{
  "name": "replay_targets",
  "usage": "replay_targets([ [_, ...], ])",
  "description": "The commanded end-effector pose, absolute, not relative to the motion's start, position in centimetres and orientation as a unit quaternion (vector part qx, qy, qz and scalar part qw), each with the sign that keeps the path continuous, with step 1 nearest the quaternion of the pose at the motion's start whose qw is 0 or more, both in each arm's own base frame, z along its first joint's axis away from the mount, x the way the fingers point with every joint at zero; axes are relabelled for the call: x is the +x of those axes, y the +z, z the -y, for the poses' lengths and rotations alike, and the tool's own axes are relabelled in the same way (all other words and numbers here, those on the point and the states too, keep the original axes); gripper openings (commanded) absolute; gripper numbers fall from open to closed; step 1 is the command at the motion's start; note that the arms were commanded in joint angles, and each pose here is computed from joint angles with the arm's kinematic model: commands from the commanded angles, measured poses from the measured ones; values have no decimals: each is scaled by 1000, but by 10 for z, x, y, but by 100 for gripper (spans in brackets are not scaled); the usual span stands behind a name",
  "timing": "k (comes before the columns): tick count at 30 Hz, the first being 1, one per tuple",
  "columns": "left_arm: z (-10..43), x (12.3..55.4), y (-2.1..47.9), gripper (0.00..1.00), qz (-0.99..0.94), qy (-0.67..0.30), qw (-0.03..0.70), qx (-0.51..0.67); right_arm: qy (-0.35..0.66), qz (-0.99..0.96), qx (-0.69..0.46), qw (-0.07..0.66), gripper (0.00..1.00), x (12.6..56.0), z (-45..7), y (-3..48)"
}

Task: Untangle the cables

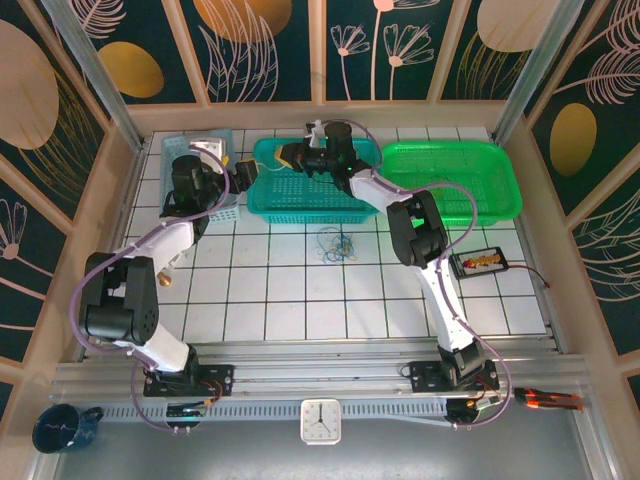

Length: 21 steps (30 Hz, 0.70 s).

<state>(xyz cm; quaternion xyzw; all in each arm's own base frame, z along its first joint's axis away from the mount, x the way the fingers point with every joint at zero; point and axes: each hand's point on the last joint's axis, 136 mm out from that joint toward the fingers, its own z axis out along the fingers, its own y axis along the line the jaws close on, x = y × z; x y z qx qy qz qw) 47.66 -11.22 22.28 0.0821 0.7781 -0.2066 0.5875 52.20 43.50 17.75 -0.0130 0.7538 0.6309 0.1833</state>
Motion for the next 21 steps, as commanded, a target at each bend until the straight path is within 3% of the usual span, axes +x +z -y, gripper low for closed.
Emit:
replay_targets([
  [1, 116, 468, 221, 79, -775, -174, 589, 151, 649, -723, -66, 228, 0, 514, -435, 245],
  [21, 145, 469, 223, 79, -736, -88, 622, 251, 616, -727, -152, 264, 0, 478, -460, 296],
])
